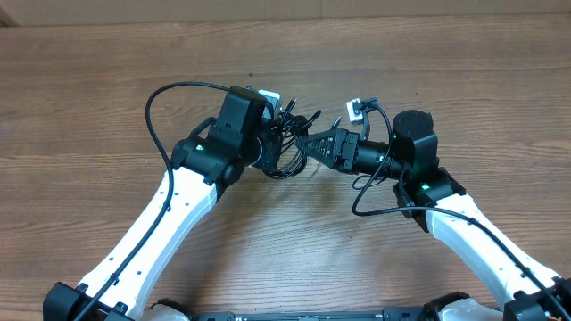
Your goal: Untangle cables
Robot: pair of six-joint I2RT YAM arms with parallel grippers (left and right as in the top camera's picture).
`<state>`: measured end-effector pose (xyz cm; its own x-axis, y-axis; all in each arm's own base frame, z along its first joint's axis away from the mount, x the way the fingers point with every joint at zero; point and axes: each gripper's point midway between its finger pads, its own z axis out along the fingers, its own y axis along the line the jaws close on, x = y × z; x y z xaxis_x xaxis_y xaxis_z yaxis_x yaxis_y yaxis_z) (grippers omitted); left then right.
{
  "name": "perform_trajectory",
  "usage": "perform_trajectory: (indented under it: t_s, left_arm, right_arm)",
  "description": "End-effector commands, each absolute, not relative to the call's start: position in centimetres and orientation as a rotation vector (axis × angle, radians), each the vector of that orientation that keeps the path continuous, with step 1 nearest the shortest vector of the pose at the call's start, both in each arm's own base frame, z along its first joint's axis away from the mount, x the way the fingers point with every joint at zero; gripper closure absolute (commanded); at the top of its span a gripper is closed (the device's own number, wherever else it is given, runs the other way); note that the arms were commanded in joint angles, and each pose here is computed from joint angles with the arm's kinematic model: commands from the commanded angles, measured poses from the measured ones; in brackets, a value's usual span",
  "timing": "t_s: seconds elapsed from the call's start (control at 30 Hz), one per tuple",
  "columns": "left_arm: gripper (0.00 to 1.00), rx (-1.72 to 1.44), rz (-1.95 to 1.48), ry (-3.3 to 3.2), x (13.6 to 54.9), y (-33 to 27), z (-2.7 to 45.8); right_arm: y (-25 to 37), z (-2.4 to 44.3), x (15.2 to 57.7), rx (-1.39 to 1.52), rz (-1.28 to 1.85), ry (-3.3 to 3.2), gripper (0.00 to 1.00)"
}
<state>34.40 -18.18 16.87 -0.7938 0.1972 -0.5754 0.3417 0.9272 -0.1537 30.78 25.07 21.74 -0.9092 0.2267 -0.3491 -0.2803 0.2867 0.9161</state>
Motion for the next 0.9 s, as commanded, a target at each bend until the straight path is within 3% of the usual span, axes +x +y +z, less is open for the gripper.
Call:
perform_trajectory:
  t_s: [0.0,0.57,0.87]
  left_arm:
    - [0.96,0.446,-0.422,2.467,34.2,-19.7,18.1]
    - [0.96,0.503,-0.480,2.420,33.8,-21.8,18.8]
    - [0.96,0.572,-0.590,2.417,32.4,-23.7,19.0]
  right_arm:
    - [25.0,22.7,31.2,0.010,1.664,2.129,0.23]
    - [24.8,22.7,31.7,0.133,1.687,2.143,0.32]
    - [23.5,21.5,33.7,0.239,1.532,2.131,0.34]
